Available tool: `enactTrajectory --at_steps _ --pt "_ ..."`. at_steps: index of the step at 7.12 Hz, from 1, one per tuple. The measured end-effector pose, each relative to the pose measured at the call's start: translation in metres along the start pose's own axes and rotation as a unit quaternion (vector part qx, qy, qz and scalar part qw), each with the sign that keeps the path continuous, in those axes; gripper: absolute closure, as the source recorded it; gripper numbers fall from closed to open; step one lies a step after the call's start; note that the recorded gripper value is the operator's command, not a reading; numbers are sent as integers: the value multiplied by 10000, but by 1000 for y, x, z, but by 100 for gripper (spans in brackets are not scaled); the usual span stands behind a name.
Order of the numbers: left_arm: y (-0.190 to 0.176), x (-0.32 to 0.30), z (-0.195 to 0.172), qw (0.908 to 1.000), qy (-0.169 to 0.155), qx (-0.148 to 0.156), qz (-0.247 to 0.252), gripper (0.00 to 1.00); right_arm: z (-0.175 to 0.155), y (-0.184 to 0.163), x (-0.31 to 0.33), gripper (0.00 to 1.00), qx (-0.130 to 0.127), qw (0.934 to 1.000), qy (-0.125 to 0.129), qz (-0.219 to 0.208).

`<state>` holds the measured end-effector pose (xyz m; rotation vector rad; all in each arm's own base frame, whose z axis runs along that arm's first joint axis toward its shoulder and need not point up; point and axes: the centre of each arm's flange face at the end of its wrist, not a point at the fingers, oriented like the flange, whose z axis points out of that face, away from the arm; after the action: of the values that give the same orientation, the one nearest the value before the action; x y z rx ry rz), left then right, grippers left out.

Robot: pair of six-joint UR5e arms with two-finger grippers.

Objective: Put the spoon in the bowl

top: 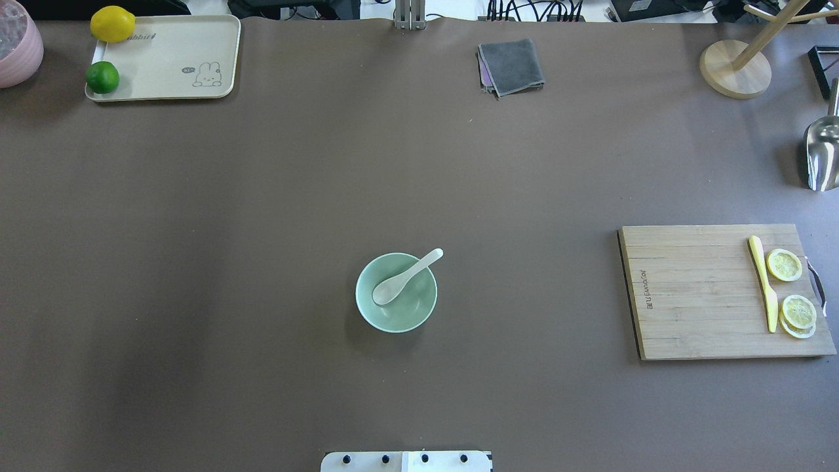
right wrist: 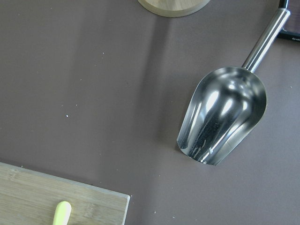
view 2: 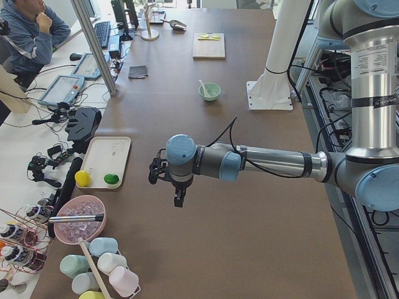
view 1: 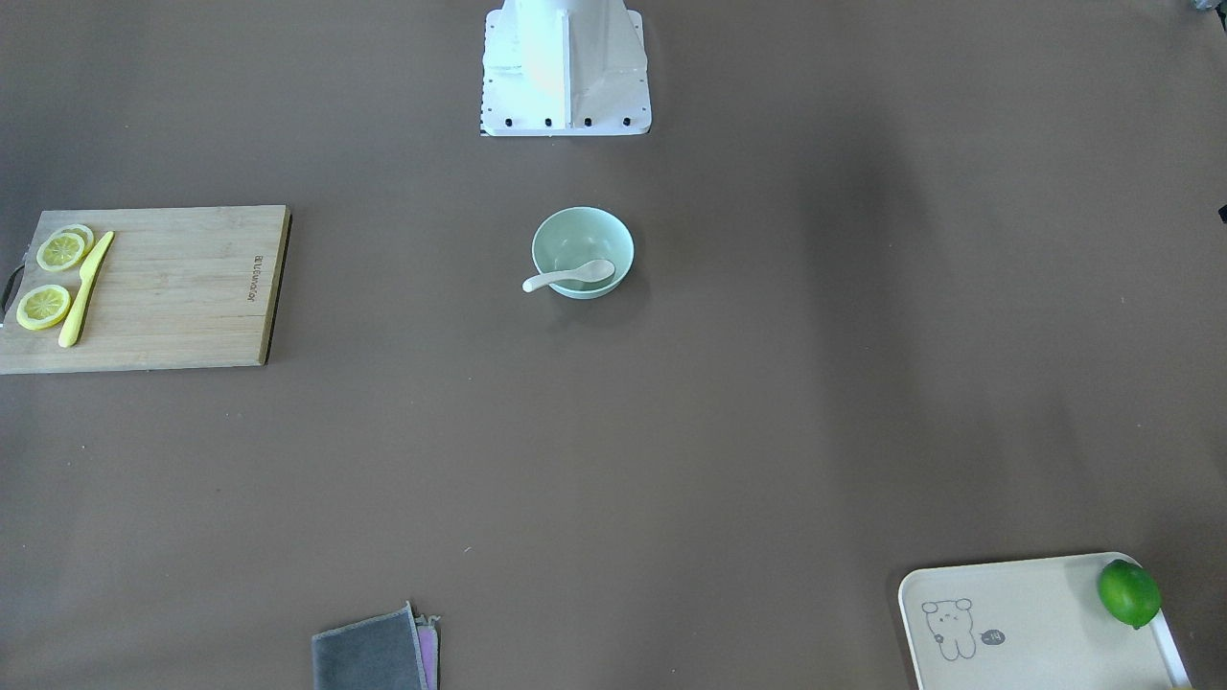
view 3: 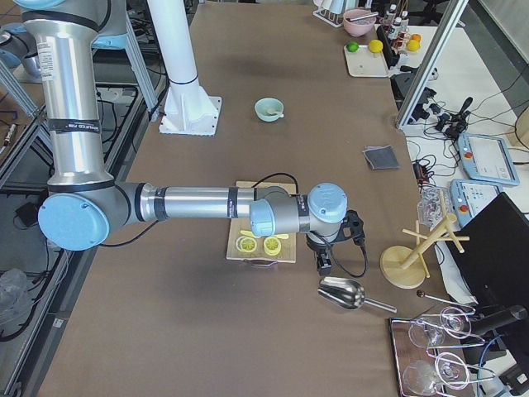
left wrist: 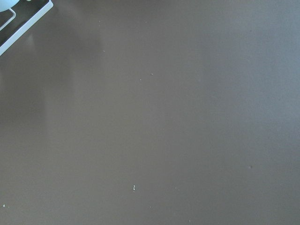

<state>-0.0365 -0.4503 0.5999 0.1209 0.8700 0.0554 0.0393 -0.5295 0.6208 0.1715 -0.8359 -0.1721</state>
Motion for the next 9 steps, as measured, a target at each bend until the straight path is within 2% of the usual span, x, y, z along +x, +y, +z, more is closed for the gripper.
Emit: enactTrajectory --at_steps 5,9 --pt "-5 4 -3 10000 -6 56 71 2 -5 -14 -6 0 63 9999 120 -95" --pt "-7 9 -9 9999 -9 111 123 2 -5 -24 -14 0 74 9998 117 -163"
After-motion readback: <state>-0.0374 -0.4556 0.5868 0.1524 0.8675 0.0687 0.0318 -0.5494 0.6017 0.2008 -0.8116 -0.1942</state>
